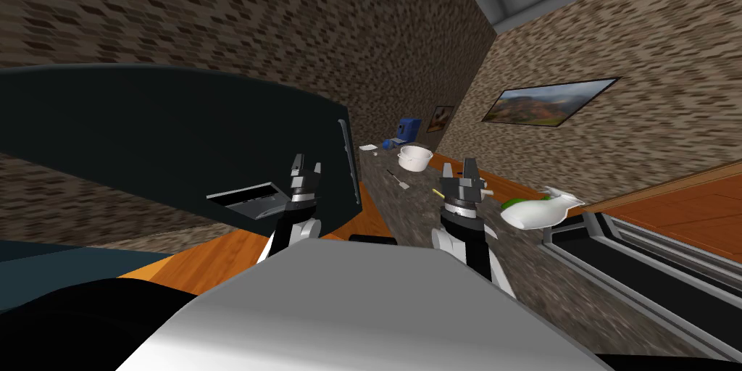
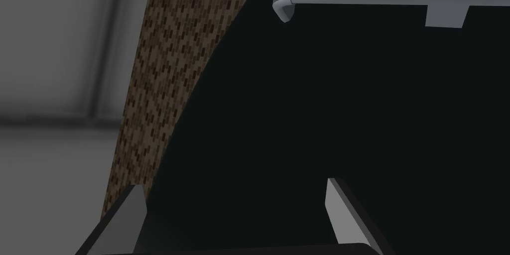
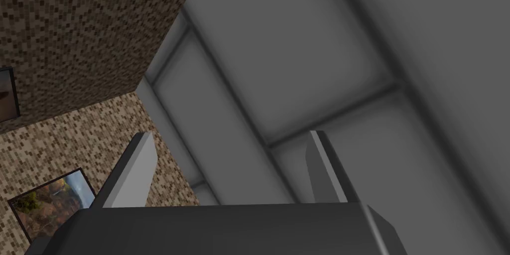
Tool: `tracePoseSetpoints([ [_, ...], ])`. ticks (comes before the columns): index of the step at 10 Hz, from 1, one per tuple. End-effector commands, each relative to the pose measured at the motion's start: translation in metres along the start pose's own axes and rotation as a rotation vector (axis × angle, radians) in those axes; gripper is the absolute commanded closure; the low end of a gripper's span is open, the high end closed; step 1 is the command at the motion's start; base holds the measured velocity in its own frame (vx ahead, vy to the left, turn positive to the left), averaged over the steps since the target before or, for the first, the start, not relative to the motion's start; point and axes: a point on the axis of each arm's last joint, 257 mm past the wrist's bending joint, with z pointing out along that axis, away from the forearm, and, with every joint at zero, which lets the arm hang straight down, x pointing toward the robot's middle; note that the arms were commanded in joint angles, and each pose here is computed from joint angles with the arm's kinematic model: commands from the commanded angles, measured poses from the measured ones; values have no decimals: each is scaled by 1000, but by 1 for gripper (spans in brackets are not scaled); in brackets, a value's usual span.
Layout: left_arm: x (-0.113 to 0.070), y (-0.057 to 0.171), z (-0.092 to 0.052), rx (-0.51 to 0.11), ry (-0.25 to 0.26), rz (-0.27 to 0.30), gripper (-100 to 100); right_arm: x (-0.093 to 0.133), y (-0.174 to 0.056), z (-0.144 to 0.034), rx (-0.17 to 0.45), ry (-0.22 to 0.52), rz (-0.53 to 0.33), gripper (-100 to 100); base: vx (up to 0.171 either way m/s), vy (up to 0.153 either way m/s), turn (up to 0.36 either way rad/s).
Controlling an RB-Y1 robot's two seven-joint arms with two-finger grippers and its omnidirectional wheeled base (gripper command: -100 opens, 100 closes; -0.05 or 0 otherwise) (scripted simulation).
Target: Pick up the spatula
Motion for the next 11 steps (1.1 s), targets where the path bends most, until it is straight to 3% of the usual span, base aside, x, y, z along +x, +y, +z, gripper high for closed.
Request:
tracePoseSetpoints([
  [1,0,0,0,0,0,0,0,3,-5,1,14,30,9,-100,-1,0,11],
  [5,0,0,0,0,0,0,0,5,-36,5,107,81,92,-100,-4,-5,29],
  [10,0,0,0,0,0,0,0,-1,-82,9,248,72,250,-100,-5,-6,35],
  [11,0,0,0,0,0,0,0,-1,-88,7,271,68,251,-100,-3,-7,17],
])
